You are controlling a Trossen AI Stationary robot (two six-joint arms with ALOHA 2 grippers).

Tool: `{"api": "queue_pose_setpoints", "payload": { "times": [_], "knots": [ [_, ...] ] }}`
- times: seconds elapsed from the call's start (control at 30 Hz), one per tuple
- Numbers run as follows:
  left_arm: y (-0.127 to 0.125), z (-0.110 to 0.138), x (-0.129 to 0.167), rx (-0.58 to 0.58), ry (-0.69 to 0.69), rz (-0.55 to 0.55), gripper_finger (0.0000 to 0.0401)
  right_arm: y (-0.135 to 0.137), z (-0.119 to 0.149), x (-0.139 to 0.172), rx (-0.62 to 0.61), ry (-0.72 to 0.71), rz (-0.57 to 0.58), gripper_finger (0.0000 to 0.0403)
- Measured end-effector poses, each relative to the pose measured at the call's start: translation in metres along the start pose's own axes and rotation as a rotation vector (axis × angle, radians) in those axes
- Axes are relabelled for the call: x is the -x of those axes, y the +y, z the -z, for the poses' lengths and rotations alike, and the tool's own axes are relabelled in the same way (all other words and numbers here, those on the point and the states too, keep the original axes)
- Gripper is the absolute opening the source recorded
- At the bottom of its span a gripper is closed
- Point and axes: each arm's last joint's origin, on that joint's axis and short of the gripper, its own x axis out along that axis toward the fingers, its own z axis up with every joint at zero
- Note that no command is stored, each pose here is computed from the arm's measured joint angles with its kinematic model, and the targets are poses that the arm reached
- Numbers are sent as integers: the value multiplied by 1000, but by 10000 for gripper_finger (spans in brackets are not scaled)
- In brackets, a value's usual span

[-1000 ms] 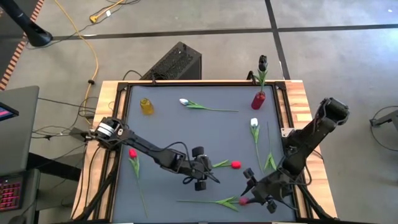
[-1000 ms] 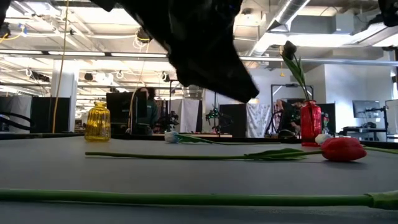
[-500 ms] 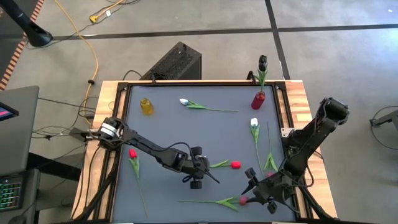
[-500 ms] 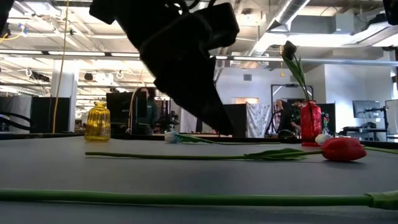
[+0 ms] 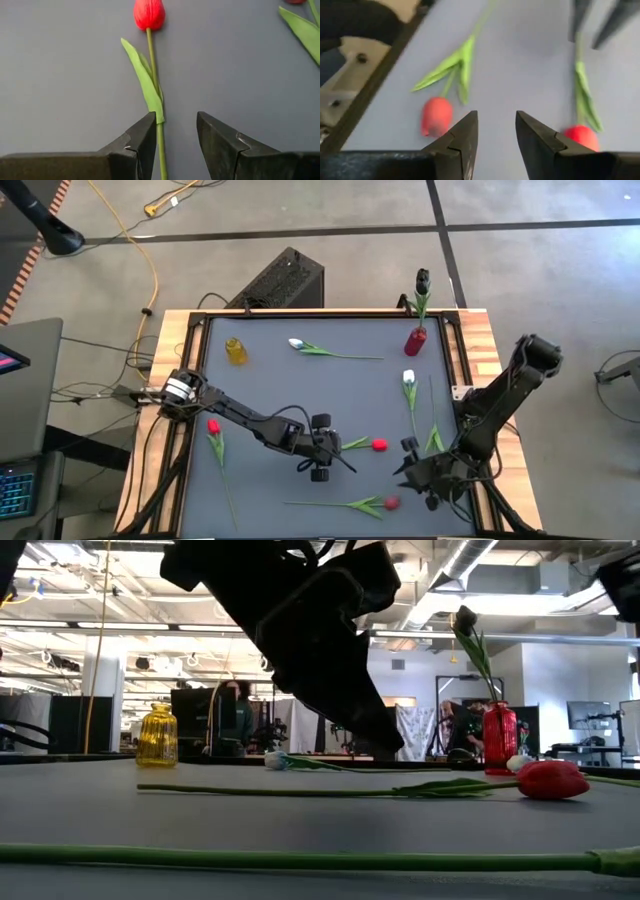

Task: Sort flowers into vase by color
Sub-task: Put the top dark red tulip into the red flower vase

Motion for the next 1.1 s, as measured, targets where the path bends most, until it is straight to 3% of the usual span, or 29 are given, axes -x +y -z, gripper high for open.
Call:
{"api": "queue_pose_setpoints", "payload": {
  "times": [0.43, 0.67, 0.77, 1.1],
  "knots": [
    [0, 0, 0, 20, -1, 13, 130, -38, 1, 29, -119, 70, 99, 128],
    [-1, 0, 0, 27, 3, 35, 130, -49, 13, 42, -271, 162, 158, 128],
    [0, 0, 0, 30, 2, 33, 130, -55, 14, 43, -233, 199, 168, 128],
    [1, -1, 0, 32, 3, 32, 130, -66, 15, 39, -48, 318, 39, 146]
  ]
}}
